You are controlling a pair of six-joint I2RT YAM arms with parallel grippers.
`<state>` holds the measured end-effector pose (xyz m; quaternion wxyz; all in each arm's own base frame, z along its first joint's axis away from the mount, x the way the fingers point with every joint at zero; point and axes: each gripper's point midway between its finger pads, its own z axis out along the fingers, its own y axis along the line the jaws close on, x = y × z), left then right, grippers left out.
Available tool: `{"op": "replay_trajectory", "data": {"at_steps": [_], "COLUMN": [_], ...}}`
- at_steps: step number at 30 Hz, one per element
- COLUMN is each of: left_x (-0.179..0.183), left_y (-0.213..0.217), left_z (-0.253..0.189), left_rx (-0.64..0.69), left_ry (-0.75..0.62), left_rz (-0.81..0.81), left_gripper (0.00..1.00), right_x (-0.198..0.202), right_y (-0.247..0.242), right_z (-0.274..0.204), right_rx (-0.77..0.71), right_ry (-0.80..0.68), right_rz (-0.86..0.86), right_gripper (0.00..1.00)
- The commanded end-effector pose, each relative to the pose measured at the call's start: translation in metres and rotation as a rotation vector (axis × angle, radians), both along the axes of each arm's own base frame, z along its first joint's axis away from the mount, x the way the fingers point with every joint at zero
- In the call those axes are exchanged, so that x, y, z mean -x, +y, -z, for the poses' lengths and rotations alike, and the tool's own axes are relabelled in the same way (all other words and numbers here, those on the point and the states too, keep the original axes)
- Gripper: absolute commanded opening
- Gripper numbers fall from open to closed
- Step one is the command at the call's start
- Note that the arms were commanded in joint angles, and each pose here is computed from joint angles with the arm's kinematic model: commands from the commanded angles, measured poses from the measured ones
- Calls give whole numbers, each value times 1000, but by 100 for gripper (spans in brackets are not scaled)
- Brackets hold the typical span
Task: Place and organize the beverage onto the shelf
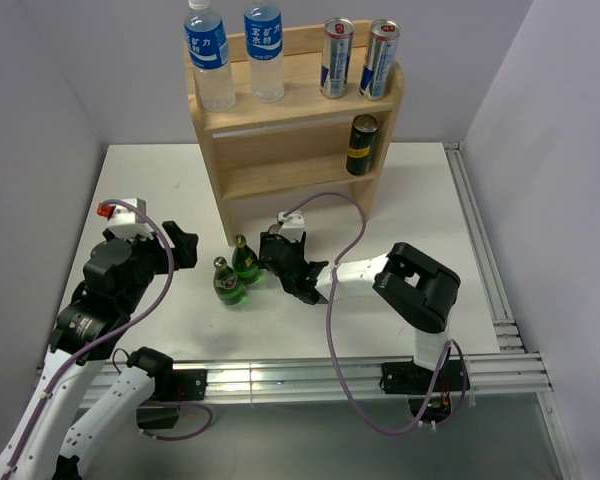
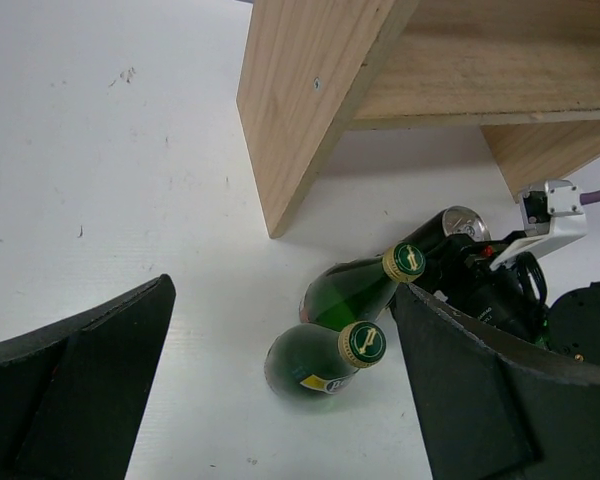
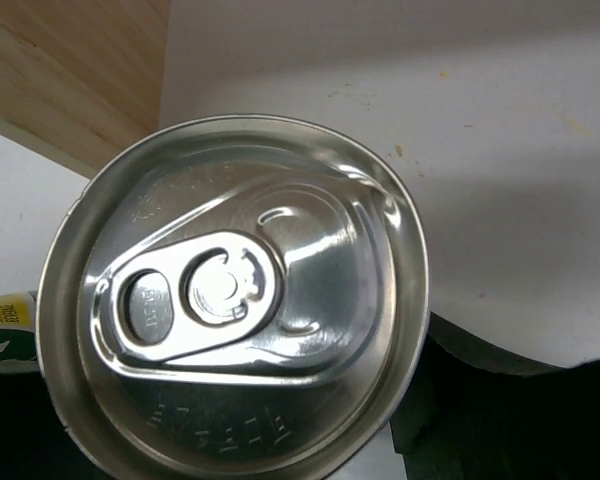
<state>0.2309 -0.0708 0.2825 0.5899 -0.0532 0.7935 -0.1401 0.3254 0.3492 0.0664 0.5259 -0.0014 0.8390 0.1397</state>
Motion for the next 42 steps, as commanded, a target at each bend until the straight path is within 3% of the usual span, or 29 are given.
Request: {"op": "replay_trajectory", "data": {"at_steps": [1,3,6,10,18,26,32,42], "left_x": [-3,-3,-5,-9,-18,-32,-40,-37], "left_y": [1,0,-1,-2,-7,-16,-20,-16], "left_z": [-8,-8,-11,-14,-29,-47,-60,-58], "left_rx": [-8,-4,10,20,65,90,90,58], "left_ry": [-37,-40,-49,-63,-99,-135,-160,-150], "left_rz": [-4,-1,-5,-8,-16,-1,7,3], "left_gripper": [99,99,99,99,99,99,99,99], "right_x": [-1,0,2,6,7,-32,-67,-96], "right_y": [-2,-5,-13,-29,-75,-126,-138,-148], "right_z": [6,-4,-21,-61,-187,-286,-317,-305], "right_rx": [2,6,22,42,85,79,115,99], "right_ry": [3,1,-1,-27,-160,-252,-283,-254], "right_rz": [12,15,24,42,59,146,185,262], "right_gripper": [29,8,0,0,0,0,0,0]}}
